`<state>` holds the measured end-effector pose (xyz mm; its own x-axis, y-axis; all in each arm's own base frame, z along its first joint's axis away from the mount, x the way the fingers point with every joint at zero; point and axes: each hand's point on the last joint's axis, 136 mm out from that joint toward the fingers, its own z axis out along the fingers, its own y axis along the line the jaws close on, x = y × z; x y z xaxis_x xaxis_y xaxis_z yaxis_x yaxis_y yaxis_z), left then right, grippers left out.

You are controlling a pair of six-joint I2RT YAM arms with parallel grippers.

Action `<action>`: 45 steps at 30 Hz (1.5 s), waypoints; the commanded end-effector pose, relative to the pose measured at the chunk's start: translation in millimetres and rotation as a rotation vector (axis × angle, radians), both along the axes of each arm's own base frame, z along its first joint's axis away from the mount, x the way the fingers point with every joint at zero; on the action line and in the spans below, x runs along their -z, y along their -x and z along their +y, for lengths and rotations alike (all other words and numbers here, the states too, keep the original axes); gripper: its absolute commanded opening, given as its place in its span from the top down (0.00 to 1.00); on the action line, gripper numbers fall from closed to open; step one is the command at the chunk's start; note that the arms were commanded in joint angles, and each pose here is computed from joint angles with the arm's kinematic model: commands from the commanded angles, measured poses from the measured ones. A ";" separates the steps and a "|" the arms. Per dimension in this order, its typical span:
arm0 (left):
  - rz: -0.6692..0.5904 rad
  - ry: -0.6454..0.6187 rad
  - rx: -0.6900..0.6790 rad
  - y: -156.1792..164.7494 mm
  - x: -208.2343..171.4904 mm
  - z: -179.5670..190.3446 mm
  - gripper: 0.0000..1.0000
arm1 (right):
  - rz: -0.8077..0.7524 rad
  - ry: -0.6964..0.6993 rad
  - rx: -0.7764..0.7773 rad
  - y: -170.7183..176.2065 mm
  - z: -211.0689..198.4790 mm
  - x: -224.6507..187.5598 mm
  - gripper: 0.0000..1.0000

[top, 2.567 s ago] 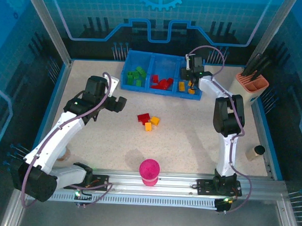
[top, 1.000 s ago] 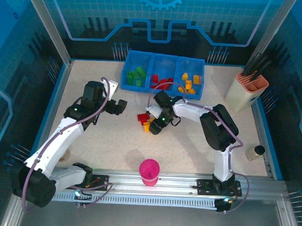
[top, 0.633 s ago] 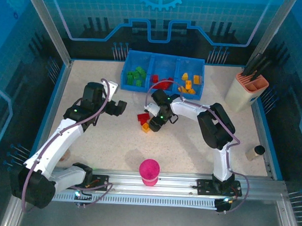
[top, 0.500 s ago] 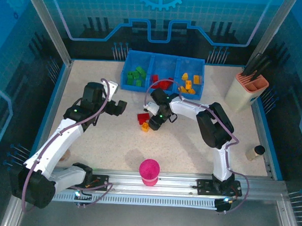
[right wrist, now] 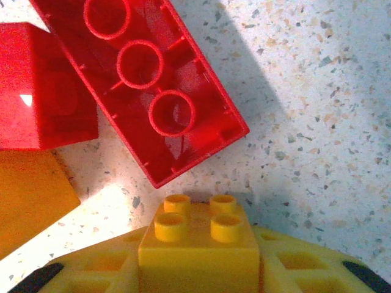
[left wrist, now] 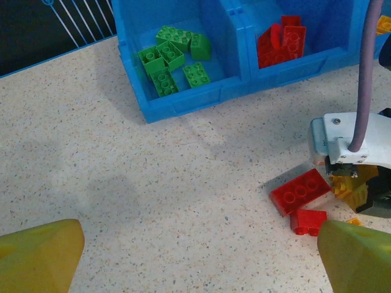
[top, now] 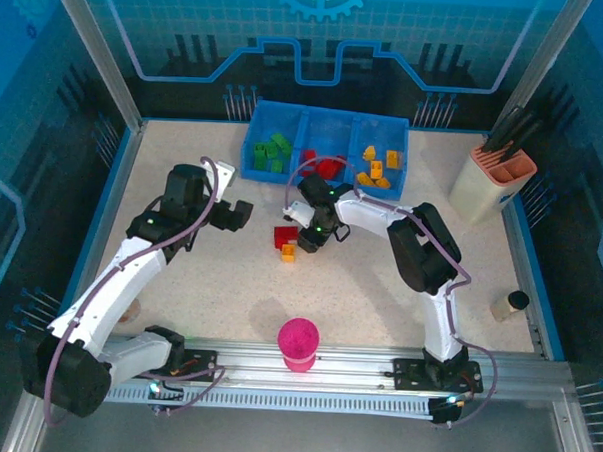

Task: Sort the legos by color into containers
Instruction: Pick up the lego from the center of the table, then place the lego in the container.

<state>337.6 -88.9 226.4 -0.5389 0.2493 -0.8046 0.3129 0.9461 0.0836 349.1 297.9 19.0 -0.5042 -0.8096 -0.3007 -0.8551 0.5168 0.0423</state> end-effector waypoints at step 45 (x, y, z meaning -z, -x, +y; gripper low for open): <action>-0.052 -0.052 -0.128 -8.4 -6.2 26.5 0.01 | -0.459 -0.216 0.730 -270.7 -199.9 -141.4 0.47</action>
<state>346.4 -65.3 218.7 -0.5524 0.2610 -0.7916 0.2097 0.9627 0.1711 626.9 99.3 135.9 -0.6790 -0.2443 -0.6923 -0.2813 0.9576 -0.0619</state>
